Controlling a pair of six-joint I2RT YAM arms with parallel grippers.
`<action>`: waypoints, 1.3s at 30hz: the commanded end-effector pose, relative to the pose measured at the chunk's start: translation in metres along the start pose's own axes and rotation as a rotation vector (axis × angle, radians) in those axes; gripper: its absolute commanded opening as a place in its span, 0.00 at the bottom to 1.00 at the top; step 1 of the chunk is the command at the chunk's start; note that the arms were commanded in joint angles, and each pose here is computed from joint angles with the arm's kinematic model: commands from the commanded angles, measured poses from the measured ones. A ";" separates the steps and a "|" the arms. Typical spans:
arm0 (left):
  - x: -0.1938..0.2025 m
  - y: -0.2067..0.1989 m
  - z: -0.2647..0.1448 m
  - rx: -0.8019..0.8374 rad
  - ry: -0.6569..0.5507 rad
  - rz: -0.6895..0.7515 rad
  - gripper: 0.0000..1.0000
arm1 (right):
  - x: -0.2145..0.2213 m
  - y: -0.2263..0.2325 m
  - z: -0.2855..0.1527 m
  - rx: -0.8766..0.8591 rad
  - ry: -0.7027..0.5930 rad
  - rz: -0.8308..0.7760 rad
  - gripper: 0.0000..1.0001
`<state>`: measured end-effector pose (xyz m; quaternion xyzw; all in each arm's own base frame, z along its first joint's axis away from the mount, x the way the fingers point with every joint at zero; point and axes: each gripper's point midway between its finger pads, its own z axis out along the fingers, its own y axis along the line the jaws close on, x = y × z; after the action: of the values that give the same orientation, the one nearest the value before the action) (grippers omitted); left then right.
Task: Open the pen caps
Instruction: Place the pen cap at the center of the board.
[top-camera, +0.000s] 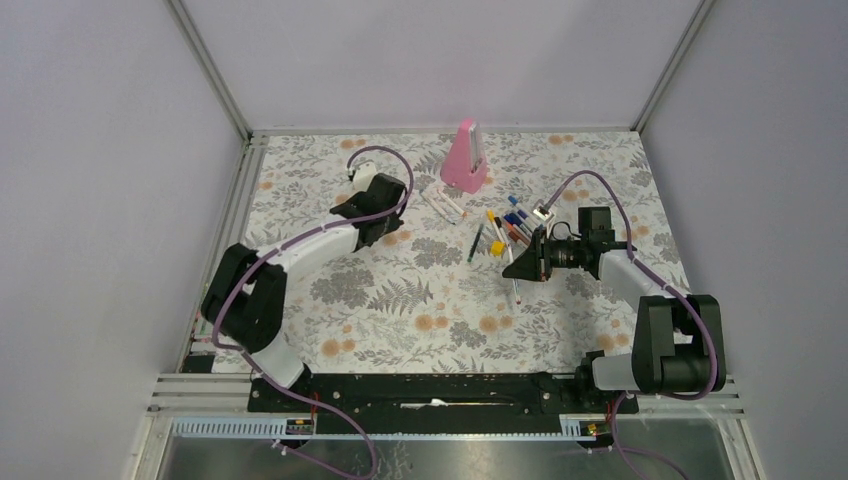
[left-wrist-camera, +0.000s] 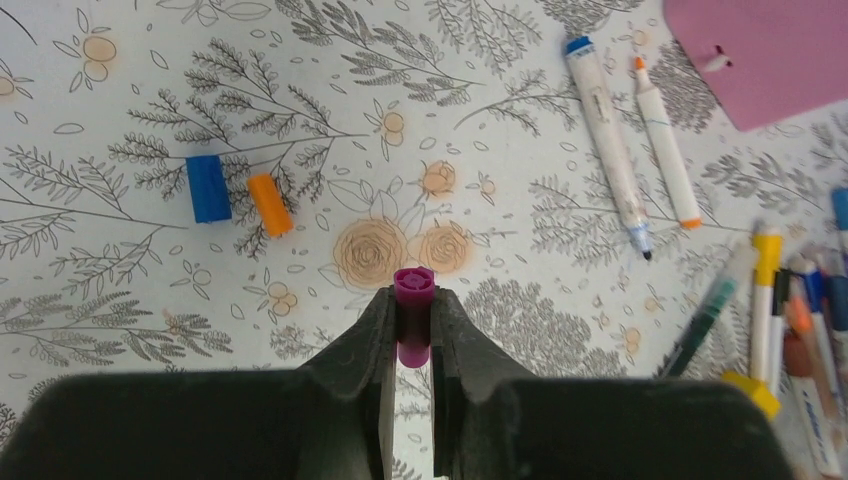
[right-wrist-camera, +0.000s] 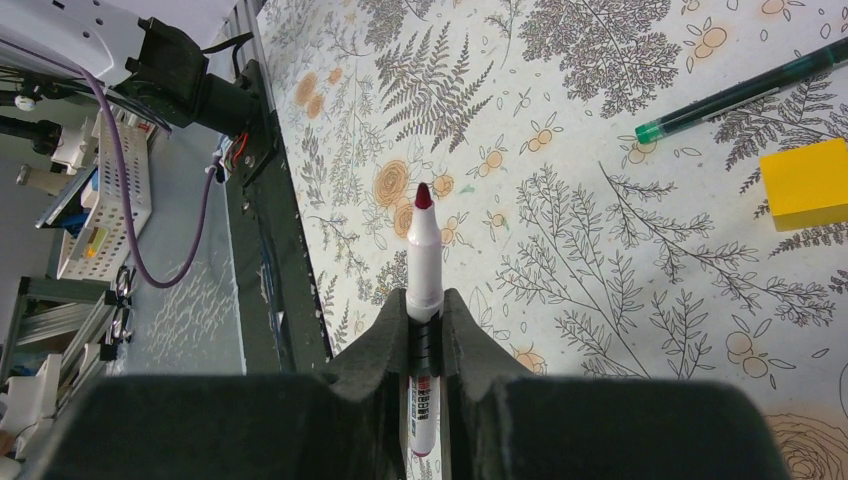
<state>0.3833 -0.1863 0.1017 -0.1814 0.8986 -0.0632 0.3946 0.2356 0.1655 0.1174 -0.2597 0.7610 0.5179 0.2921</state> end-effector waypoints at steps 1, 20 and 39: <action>-0.016 0.003 0.016 -0.072 -0.029 0.016 0.00 | -0.012 -0.001 -0.003 0.010 -0.012 -0.051 0.00; -0.005 0.031 0.070 -0.144 0.064 0.006 0.02 | -0.012 -0.002 -0.004 0.013 -0.013 -0.048 0.00; -0.015 0.032 0.060 -0.113 0.063 0.005 0.24 | -0.012 -0.002 -0.004 0.011 -0.015 -0.046 0.00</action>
<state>0.4118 -0.1447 0.0301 -0.1963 0.9267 0.0124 0.3203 0.2353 0.1637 0.1167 -0.2578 0.7625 0.5167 0.2917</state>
